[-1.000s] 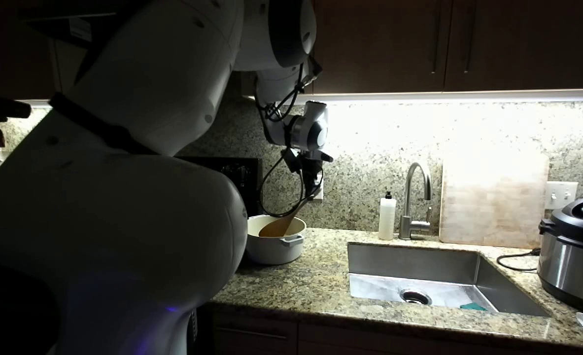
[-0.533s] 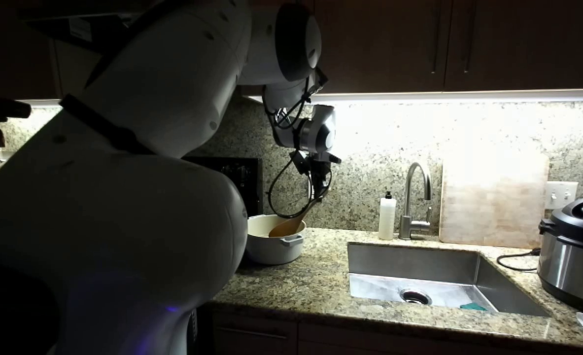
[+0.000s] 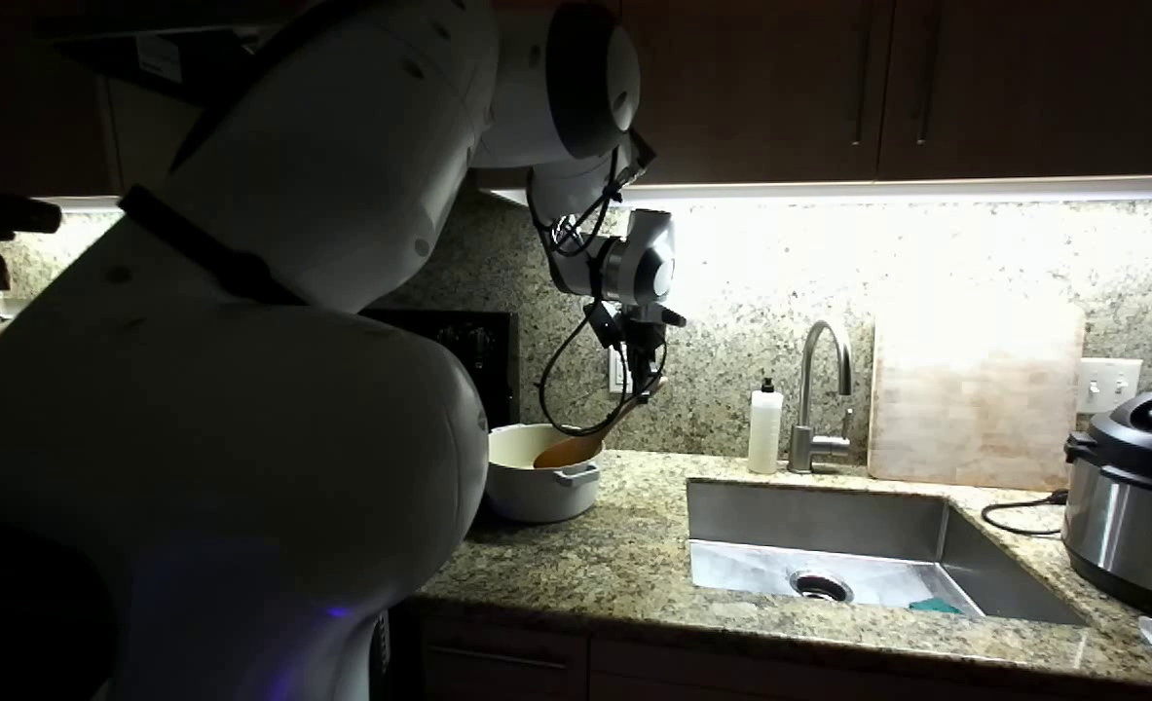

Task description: Hold the wooden spoon and stir in the pot on the countertop.

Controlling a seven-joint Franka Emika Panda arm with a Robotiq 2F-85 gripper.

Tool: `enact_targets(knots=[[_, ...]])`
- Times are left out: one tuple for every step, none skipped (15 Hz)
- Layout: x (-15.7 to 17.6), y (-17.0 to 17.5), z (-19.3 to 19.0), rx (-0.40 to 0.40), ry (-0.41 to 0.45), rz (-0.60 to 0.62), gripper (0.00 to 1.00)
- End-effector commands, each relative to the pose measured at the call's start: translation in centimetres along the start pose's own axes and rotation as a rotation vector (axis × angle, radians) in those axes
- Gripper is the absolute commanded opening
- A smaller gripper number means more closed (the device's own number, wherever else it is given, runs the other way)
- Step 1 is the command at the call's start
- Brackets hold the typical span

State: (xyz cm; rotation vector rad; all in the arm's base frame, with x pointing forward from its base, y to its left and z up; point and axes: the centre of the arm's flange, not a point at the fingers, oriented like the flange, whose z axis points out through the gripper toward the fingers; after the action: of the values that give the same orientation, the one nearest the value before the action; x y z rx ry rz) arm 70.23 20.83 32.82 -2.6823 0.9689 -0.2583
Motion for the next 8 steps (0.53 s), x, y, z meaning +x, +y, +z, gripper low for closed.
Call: enact_targets(knots=[[-1.5, 2.0, -0.4, -0.018, 0.01, 0.032, 0.06], [-2.1, 2.0, -0.2, -0.029, 0.005, 0.023, 0.06], [-2.6, 2.1, 0.0, -0.038, 0.005, 0.016, 0.06], [-3.2, 2.0, 0.1, -0.045, -0.005, -0.005, 0.06], [-3.8, 1.8, 0.2, -0.05, -0.012, -0.022, 0.06], [-4.3, 1.4, 0.3, -0.053, -0.011, -0.031, 0.06], [-4.6, 0.9, 0.4, -0.056, -0.014, -0.041, 0.06], [-4.8, 0.2, 0.5, -0.059, -0.017, -0.051, 0.06]])
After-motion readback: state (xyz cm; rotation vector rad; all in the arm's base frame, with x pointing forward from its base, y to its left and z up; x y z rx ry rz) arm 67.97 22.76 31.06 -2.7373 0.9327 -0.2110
